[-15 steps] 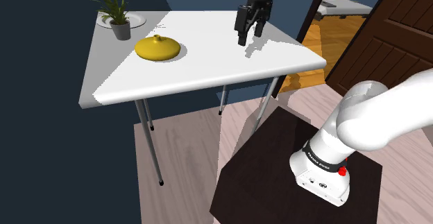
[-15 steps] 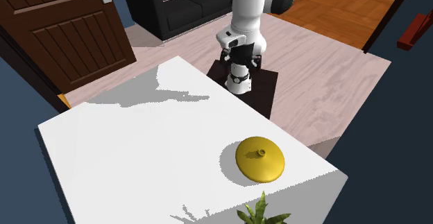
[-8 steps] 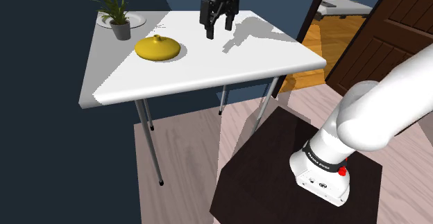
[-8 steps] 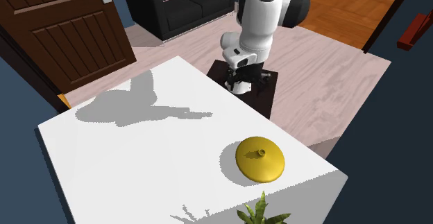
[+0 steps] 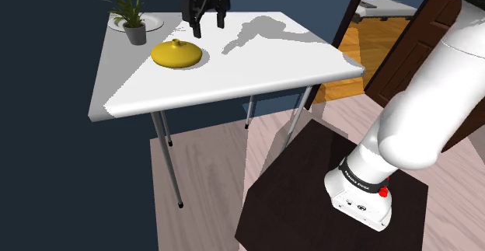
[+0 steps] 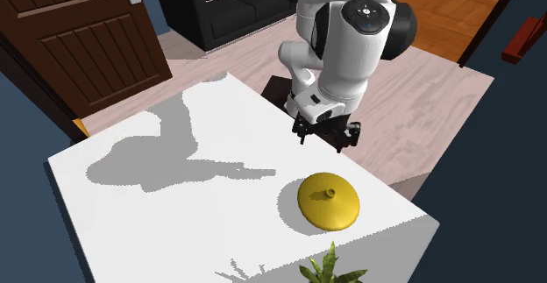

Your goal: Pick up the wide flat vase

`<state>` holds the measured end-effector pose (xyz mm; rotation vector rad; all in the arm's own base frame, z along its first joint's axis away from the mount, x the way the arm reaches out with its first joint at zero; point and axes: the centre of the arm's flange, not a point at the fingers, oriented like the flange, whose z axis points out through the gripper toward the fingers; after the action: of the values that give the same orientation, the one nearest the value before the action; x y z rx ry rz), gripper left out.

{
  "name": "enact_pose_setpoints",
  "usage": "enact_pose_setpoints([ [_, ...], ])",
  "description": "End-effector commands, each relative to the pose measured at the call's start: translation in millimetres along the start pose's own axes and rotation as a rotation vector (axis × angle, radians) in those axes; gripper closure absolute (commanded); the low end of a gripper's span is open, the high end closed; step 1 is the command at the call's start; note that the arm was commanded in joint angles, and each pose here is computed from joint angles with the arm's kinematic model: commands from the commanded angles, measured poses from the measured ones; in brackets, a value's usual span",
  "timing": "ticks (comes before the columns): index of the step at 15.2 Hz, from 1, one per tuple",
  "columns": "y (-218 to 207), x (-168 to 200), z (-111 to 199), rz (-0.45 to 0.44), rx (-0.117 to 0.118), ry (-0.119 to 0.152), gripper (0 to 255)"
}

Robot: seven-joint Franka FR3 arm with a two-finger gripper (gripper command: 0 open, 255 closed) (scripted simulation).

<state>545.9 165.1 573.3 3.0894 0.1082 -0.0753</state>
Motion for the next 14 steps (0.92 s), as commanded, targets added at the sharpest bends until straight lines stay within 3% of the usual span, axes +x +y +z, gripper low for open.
enact_pose_setpoints([
  [1, -13, 24, -3, -0.005, -0.003, 0.0, 0],
  [7, -47, 89, -7, -0.022, -0.014, 0.0, 0],
  [14, -49, 91, 30, -0.022, -0.014, 0.0, 0],
])
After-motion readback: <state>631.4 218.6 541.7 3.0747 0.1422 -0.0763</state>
